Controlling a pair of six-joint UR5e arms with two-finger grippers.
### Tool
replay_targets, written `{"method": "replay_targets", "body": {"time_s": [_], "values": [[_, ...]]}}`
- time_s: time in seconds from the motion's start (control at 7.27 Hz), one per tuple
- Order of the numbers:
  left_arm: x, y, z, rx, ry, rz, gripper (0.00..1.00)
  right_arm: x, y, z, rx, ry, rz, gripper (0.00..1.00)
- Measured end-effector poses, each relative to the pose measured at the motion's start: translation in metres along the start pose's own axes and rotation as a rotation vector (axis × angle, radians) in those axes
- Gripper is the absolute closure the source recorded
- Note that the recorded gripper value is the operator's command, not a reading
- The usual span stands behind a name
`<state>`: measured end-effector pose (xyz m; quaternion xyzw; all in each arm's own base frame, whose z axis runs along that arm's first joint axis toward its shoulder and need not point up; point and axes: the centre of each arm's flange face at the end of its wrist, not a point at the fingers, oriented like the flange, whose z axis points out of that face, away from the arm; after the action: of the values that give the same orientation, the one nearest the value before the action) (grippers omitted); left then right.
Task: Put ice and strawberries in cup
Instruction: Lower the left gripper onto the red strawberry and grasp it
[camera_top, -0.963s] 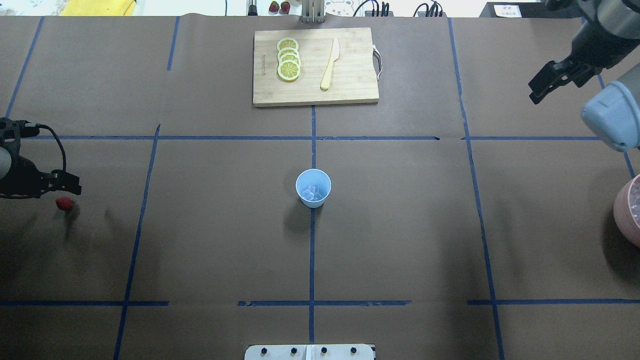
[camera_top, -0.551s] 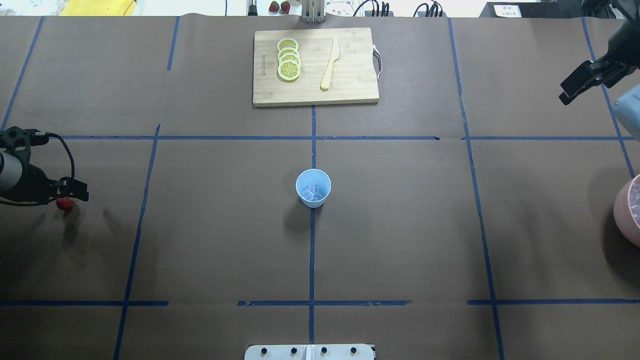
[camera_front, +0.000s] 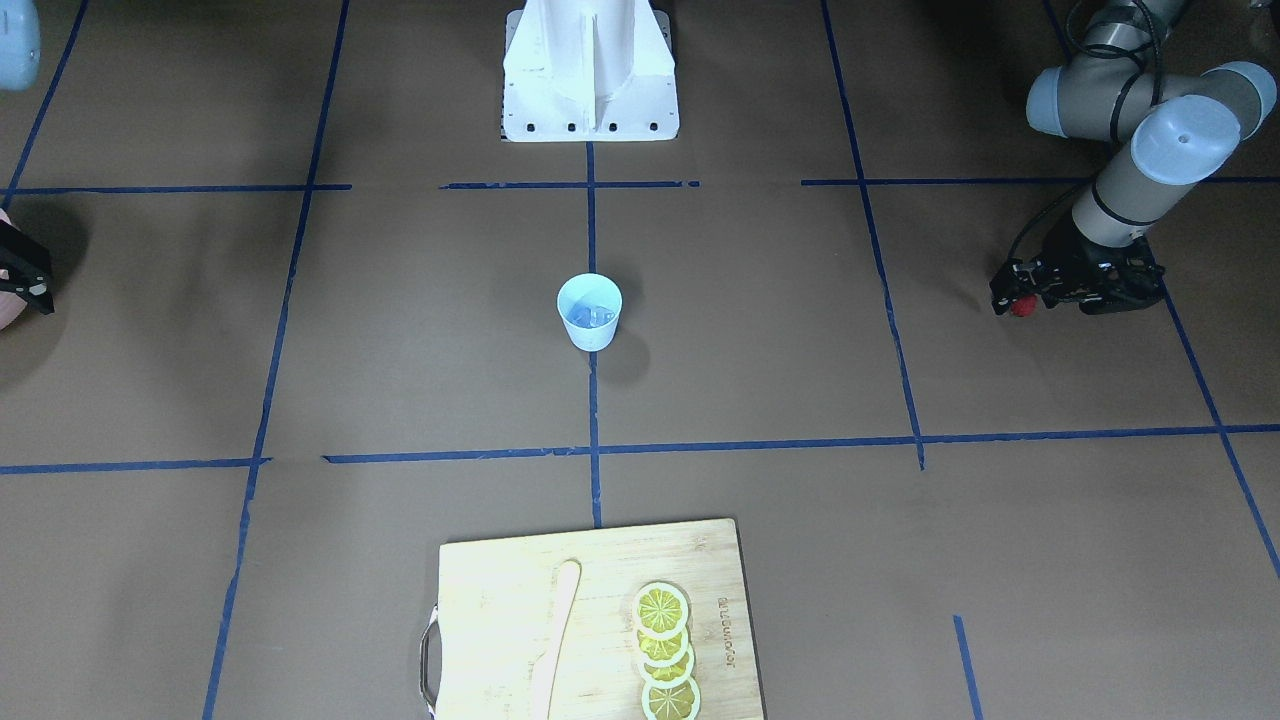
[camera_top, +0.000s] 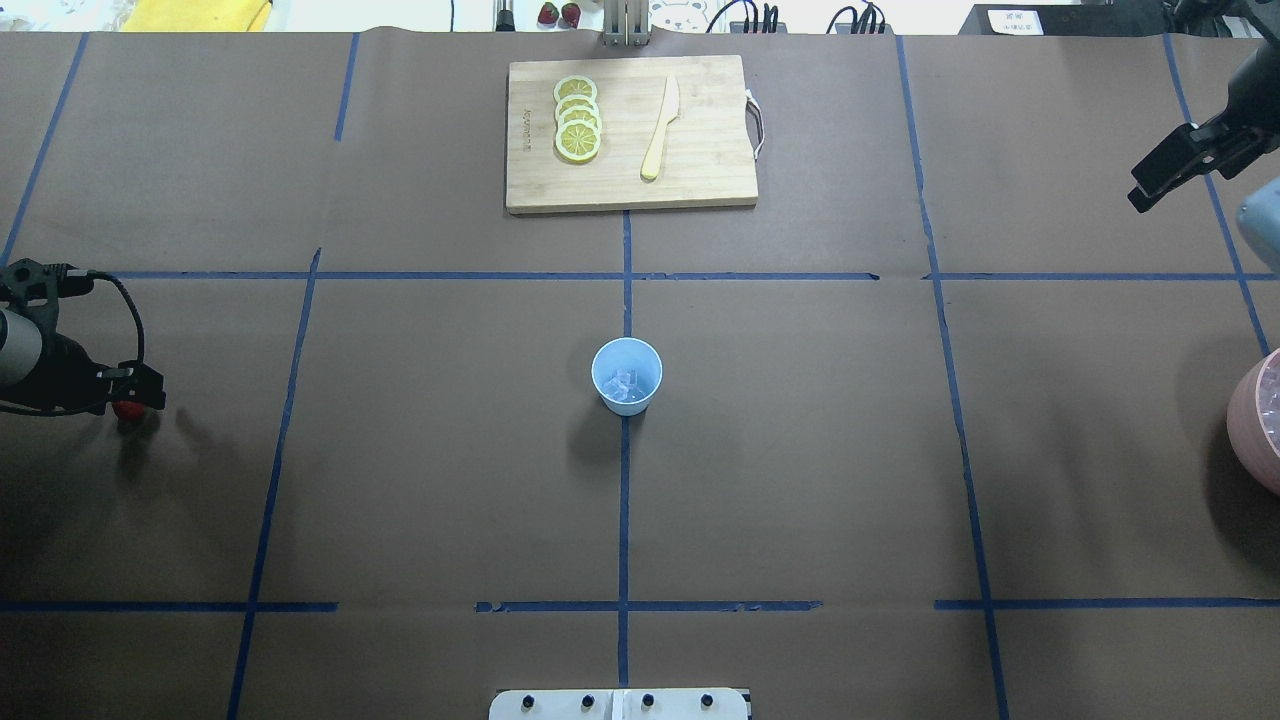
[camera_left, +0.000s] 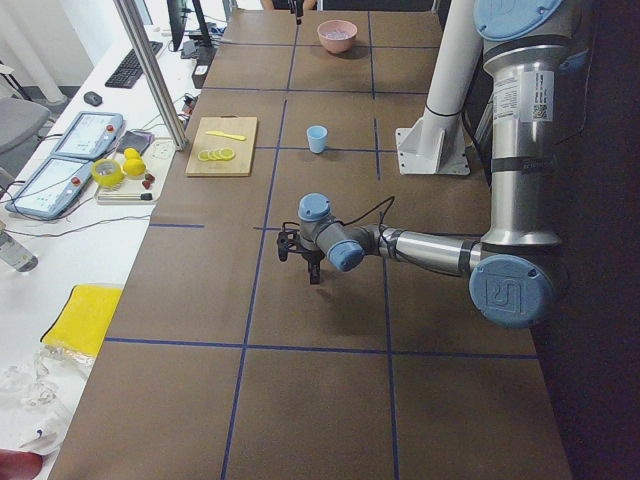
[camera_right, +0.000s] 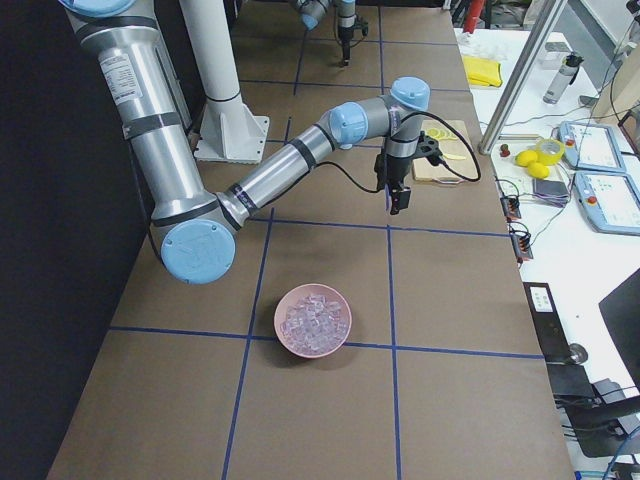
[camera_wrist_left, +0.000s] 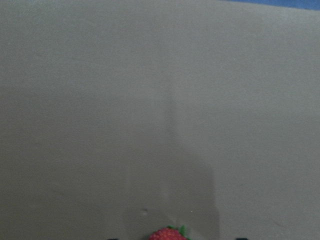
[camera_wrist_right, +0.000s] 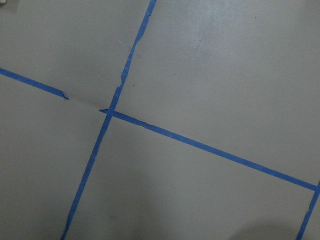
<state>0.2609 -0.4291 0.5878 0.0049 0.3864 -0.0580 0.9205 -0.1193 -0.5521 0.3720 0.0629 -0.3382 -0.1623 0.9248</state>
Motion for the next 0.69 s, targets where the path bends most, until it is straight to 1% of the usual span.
{"method": "replay_targets", "body": {"time_s": [0.14,0.28,0.41,0.69], "values": [[0.000,0.000,0.000,-0.001,0.000,-0.002,0.84,0.000,0.000,0.000,0.000,0.000,0.000,0.00],[-0.001,0.000,0.000,-0.003,0.000,-0.003,0.97,0.000,0.000,0.000,0.000,0.000,0.000,0.00],[-0.001,0.000,-0.001,-0.005,0.002,-0.004,1.00,0.000,0.000,0.000,0.000,0.000,-0.001,0.00],[0.012,-0.001,-0.016,0.000,0.007,-0.005,1.00,0.003,0.001,-0.002,0.004,0.001,0.004,0.00]]}}
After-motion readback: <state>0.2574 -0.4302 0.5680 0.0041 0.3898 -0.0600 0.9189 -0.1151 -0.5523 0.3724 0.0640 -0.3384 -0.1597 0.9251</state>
